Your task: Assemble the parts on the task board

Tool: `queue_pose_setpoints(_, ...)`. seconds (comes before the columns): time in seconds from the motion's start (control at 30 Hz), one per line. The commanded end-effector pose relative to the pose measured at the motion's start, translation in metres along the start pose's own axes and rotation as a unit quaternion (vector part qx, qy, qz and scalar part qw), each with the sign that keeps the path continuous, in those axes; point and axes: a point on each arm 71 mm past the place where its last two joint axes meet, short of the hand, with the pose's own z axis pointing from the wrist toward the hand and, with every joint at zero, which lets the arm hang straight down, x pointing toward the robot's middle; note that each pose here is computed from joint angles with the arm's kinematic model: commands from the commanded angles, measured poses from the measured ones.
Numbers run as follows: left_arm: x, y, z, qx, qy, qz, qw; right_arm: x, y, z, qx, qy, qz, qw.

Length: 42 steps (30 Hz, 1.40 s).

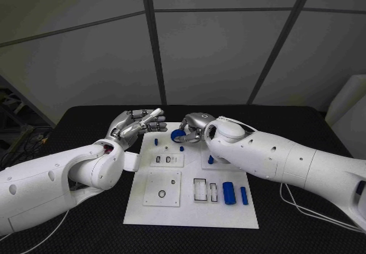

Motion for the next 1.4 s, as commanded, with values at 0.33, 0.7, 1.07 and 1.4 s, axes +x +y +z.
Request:
queue_pose_setpoints(0.33, -0.0023, -0.002, -0.0004, 0.004, -0.001, 0.004, 1.0, -0.013, -0.008, -0.012, -0.021, -0.068, 0.04, 0.997)
queue_pose_setpoints(0.7, -0.006, -0.002, -0.0011, 0.002, -0.003, 0.005, 1.0, -0.037, -0.054, -0.059, -0.084, -0.126, 0.209, 0.966)
queue_pose_setpoints(1.07, -0.0083, -0.0004, 0.0004, -0.001, -0.002, 0.005, 1.0, -0.052, -0.143, -0.111, -0.016, -0.094, 0.23, 0.968)
queue_pose_setpoints(1.4, -0.0099, 0.0011, 0.0024, -0.001, -0.003, 0.005, 1.0, -0.048, -0.174, -0.122, 0.025, -0.074, 0.186, 0.979)
